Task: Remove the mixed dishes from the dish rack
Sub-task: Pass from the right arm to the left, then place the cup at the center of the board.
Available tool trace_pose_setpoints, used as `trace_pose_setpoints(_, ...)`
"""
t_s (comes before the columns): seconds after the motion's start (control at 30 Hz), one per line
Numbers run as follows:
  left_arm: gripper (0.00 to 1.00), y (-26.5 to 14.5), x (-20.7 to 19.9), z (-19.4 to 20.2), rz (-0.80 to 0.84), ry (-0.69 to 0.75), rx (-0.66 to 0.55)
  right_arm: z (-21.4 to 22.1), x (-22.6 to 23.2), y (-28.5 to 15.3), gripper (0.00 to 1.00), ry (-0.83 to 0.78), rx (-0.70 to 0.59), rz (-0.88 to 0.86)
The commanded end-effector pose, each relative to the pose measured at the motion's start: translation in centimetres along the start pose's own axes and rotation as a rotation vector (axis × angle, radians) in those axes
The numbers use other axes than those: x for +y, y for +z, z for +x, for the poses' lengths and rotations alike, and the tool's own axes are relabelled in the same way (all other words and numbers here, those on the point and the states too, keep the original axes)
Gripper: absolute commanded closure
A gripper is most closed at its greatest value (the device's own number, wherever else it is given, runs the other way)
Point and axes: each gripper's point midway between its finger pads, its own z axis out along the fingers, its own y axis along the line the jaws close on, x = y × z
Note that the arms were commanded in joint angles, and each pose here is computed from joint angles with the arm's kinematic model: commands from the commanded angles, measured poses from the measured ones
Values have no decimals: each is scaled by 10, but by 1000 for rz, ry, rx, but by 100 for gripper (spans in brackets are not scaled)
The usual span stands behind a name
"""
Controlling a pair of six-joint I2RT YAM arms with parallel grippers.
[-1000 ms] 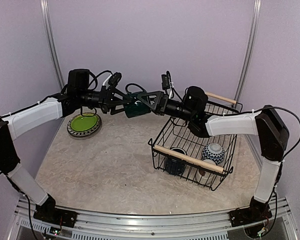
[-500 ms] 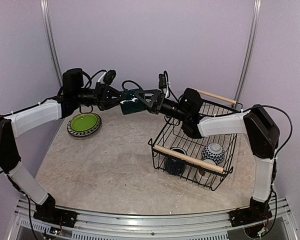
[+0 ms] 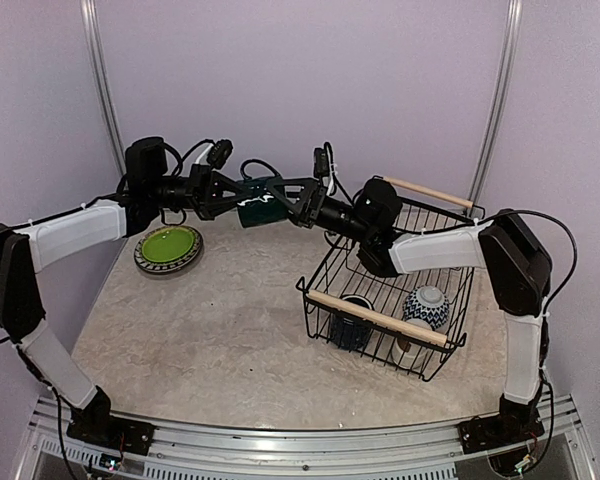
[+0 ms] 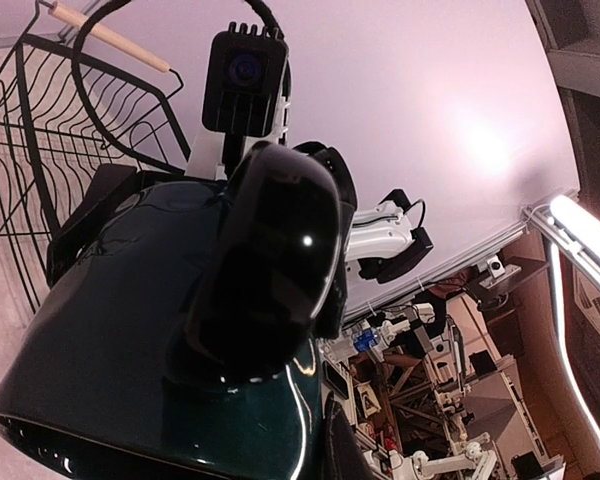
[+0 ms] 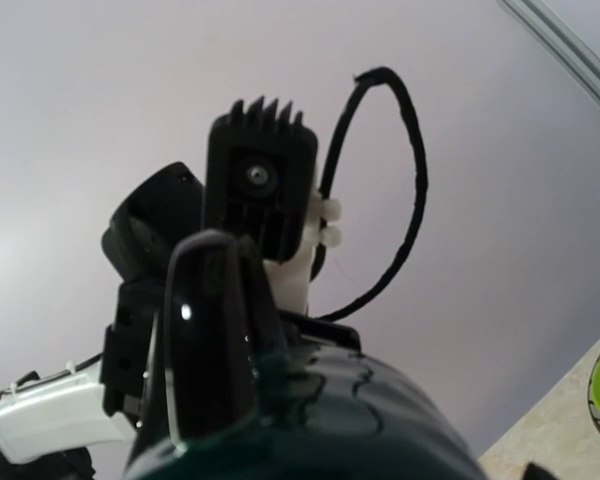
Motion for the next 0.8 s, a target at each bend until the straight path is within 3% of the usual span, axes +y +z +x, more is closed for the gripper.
trace_pose_setpoints(0.0, 100, 0, 0, -1, 0, -4, -2, -11, 17, 2, 59, -69, -41, -17)
trace_pose_setpoints(0.23, 100, -9, -5, -6, -7, 13, -22, -18, -3, -30, 1, -56, -67, 84)
trace_pose_setpoints(0.53, 100, -18, 9, -15, -59, -5, -67, -30, -10, -57, 0, -80, -48, 164)
trace_pose_setpoints(0.77, 100, -59, 92, -24, -672, -116, -207, -29, -31, -84, 0, -205, 62, 457)
